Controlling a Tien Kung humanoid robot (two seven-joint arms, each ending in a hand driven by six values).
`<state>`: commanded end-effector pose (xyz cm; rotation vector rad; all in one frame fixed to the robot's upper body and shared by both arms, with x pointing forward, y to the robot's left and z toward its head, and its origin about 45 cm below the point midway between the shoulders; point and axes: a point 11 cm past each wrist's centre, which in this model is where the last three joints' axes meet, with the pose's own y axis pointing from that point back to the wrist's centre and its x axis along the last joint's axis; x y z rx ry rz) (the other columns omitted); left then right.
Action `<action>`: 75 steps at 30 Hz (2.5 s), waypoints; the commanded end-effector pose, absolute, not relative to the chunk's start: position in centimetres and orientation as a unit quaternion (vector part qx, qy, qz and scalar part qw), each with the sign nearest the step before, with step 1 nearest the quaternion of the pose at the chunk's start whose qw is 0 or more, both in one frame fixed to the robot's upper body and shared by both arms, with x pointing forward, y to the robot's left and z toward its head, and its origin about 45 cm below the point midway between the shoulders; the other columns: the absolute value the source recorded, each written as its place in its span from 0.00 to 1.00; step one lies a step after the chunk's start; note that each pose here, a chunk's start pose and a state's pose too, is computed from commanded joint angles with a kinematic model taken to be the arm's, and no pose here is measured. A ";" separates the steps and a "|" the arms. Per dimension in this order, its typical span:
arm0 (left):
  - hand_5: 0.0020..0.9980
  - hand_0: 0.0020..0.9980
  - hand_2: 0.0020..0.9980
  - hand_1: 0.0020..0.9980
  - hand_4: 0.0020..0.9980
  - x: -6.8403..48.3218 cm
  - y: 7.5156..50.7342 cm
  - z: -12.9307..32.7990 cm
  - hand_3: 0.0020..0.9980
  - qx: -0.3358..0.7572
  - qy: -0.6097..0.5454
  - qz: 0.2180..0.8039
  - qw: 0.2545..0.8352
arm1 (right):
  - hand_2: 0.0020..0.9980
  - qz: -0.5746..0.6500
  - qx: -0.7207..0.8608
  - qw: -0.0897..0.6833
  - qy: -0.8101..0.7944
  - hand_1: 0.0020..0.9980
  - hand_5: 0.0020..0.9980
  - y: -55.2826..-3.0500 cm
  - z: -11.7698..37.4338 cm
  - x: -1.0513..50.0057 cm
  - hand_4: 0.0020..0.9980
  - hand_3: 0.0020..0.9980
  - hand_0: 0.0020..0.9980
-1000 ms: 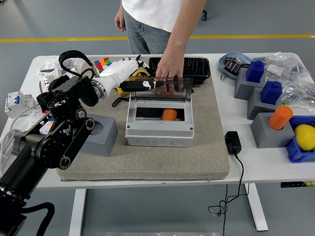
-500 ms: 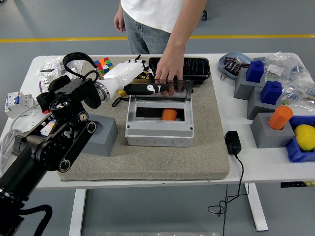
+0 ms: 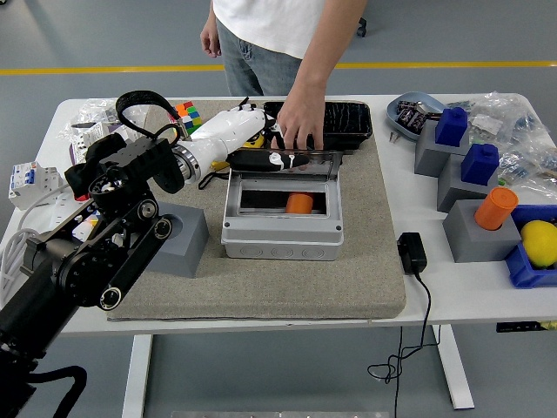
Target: Fetch the battery,place it into the box,close the lid of the box
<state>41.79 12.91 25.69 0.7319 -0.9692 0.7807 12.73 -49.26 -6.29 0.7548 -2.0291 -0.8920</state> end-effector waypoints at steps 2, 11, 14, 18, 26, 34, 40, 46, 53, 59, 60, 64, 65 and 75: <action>1.00 1.00 0.74 0.89 1.00 41.4 12.3 25.4 0.53 0.333 -0.445 0.345 0.756 | 0.75 -0.351 0.297 0.389 -0.798 0.76 1.00 -49.3 -6.3 12.8 1.00 0.79 0.80; 1.00 1.00 0.74 0.88 1.00 40.4 11.1 24.5 0.53 0.331 -0.446 0.316 0.769 | 0.75 -0.351 0.296 0.389 -0.799 0.76 1.00 -49.3 -6.3 12.7 1.00 0.79 0.80; 1.00 1.00 0.74 0.89 1.00 40.0 10.8 24.1 0.53 0.332 -0.446 0.307 0.772 | 0.75 -0.351 0.296 0.389 -0.798 0.76 1.00 -49.3 -6.3 12.7 1.00 0.79 0.80; 1.00 1.00 0.74 0.89 1.00 39.6 10.4 23.6 0.53 0.333 -0.444 0.296 0.777 | 0.75 -0.351 0.296 0.390 -0.798 0.76 1.00 -49.3 -6.3 12.7 1.00 0.79 0.80; 1.00 1.00 0.74 0.88 1.00 38.8 10.0 22.0 0.53 0.342 -0.431 0.274 0.788 | 0.75 -0.350 0.295 0.392 -0.798 0.76 1.00 -49.4 -6.3 12.6 1.00 0.79 0.80; 1.00 1.00 0.74 0.87 1.00 39.0 10.5 22.4 0.53 0.333 -0.432 0.290 0.787 | 0.75 -0.351 0.295 0.393 -0.797 0.76 1.00 -49.3 -6.4 12.4 1.00 0.79 0.80; 1.00 1.00 0.73 0.85 1.00 39.6 12.5 25.9 0.56 0.260 -0.405 0.376 0.792 | 0.75 -0.351 0.294 0.393 -0.797 0.76 1.00 -49.2 -6.4 12.4 1.00 0.79 0.80; 1.00 0.96 0.73 0.83 1.00 39.8 15.9 29.8 0.61 0.150 -0.338 0.453 0.811 | 0.75 -0.355 0.294 0.392 -0.796 0.76 1.00 -49.0 -6.6 12.2 1.00 0.79 0.80; 1.00 0.87 0.74 0.81 1.00 39.8 21.0 31.7 0.66 0.016 -0.236 0.524 0.818 | 0.75 -0.355 0.295 0.389 -0.797 0.76 1.00 -48.8 -6.6 12.4 1.00 0.79 0.80; 1.00 0.85 0.76 0.82 1.00 39.3 25.9 32.2 0.74 -0.100 -0.143 0.580 0.795 | 0.75 -0.359 0.294 0.386 -0.797 0.76 1.00 -48.6 -6.7 12.3 1.00 0.79 0.80; 1.00 0.85 0.76 0.82 1.00 39.2 26.9 32.1 0.74 -0.118 -0.126 0.589 0.790 | 0.75 -0.360 0.294 0.386 -0.797 0.76 1.00 -48.5 -6.8 12.2 1.00 0.79 0.80; 1.00 0.88 0.87 0.90 1.00 38.6 29.7 31.4 0.88 -0.175 -0.065 0.608 0.772 | 0.75 -0.362 0.294 0.385 -0.797 0.76 1.00 -48.4 -6.9 12.0 1.00 0.79 0.80; 1.00 0.88 0.87 0.90 1.00 38.5 30.4 31.2 0.88 -0.190 -0.049 0.612 0.766 | 0.75 -0.362 0.294 0.384 -0.797 0.76 1.00 -48.3 -6.9 12.0 1.00 0.79 0.80; 1.00 1.00 1.00 1.00 1.00 36.6 37.4 28.1 1.00 -0.215 0.014 0.704 0.677 | 0.75 -0.364 0.286 0.382 -0.800 0.78 1.00 -47.9 -7.3 11.2 1.00 0.80 0.81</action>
